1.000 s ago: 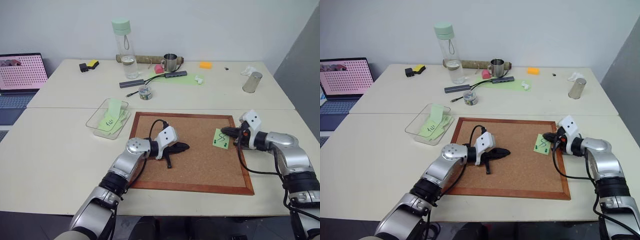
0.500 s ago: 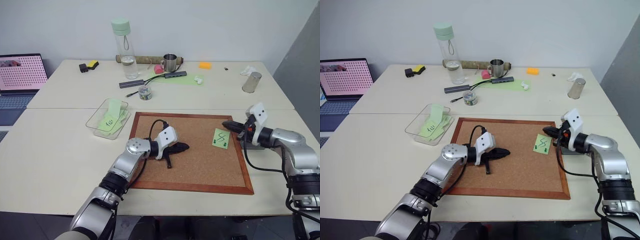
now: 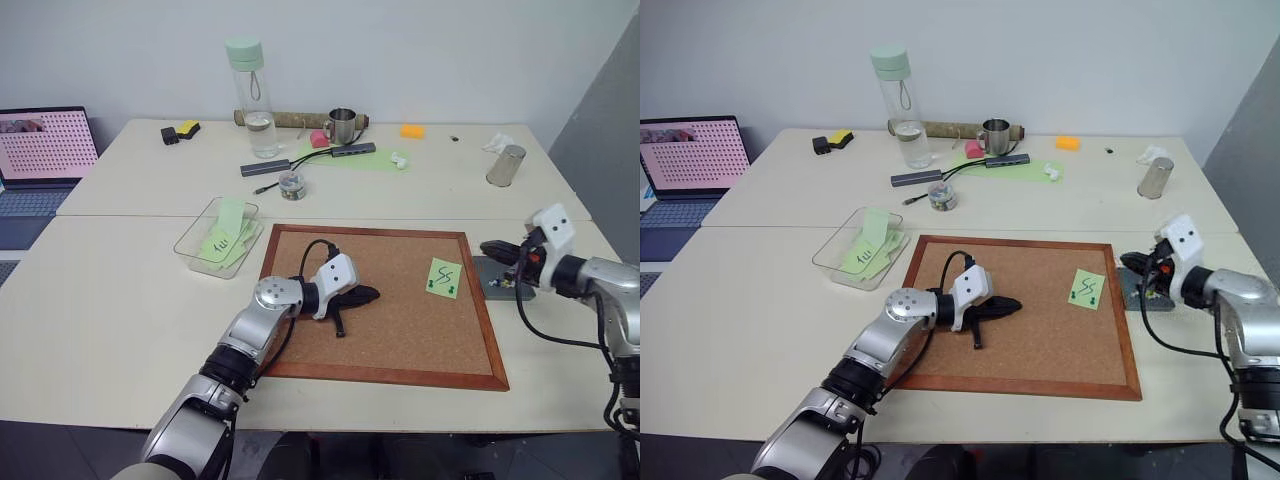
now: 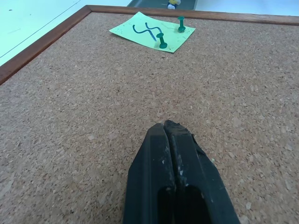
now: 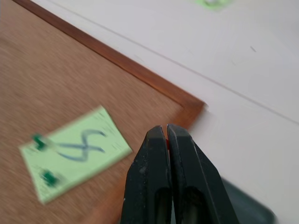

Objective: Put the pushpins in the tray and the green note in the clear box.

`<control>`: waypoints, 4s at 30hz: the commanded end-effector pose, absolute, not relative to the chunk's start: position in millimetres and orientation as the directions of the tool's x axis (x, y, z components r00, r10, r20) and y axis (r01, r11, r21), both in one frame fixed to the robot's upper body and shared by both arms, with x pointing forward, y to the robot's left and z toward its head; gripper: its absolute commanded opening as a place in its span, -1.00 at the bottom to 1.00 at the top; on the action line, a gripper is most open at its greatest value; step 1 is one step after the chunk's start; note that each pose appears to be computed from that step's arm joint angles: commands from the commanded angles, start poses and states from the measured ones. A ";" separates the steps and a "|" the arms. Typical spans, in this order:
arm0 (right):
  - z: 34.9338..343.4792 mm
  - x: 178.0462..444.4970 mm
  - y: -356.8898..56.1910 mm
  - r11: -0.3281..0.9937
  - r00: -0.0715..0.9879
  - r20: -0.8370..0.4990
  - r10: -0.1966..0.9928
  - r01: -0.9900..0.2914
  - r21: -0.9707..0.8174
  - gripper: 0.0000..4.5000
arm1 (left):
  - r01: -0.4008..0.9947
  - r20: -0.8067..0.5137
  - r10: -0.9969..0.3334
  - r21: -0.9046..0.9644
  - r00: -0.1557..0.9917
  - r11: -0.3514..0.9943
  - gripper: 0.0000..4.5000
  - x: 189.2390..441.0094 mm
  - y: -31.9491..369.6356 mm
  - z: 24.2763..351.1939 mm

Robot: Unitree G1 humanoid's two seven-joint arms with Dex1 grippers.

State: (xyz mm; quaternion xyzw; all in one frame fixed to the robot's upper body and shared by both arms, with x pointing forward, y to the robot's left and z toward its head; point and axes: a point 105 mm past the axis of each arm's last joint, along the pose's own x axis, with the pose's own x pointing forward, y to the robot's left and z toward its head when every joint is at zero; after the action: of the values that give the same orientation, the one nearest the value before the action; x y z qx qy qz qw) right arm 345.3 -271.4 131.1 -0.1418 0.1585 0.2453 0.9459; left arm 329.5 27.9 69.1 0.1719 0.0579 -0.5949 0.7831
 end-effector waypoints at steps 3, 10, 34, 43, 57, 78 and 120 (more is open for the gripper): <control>124.8 353.1 -294.2 0.889 0.877 -0.393 0.276 -0.389 -0.243 -0.90 | 0.963 -0.383 -0.885 0.145 0.264 0.225 -1.00 321.6 32.7 39.8; 127.5 355.4 -295.1 0.898 0.882 -0.379 0.280 -0.380 -0.221 -0.28 | 0.962 -0.387 -0.881 0.146 0.271 0.232 -1.00 321.5 36.3 38.4; 111.5 315.9 -195.6 0.606 0.602 -0.411 0.685 -0.783 -0.137 0.28 | 0.962 -0.400 -0.875 0.143 0.272 0.234 -1.00 321.2 40.1 36.8; 106.9 316.6 -200.2 0.620 0.604 -0.414 0.681 -0.777 -0.115 -0.33 | 0.961 -0.402 -0.874 0.142 0.274 0.236 -1.00 320.6 40.2 36.3; 113.6 315.5 -198.9 0.616 0.610 -0.386 0.692 -0.778 -0.124 -0.97 | 0.963 -0.406 -0.874 0.140 0.268 0.231 -1.00 319.0 39.8 34.8; 155.0 319.3 -223.4 0.741 0.707 -0.259 0.658 -0.669 0.060 -0.97 | 0.965 -0.414 -0.872 0.140 0.261 0.222 -1.00 317.0 38.3 31.8; 112.0 331.0 -173.5 0.643 0.641 -0.348 0.684 -0.755 -0.129 0.28 | 0.964 -0.411 -0.872 0.137 0.266 0.230 -1.00 317.6 39.6 32.9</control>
State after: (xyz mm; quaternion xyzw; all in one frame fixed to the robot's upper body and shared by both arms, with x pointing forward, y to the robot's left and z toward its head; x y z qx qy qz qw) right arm 323.4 -174.8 103.7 -0.1218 0.1567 0.4046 0.8927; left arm 327.9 30.5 65.8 0.1767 0.0589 -0.5921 0.7841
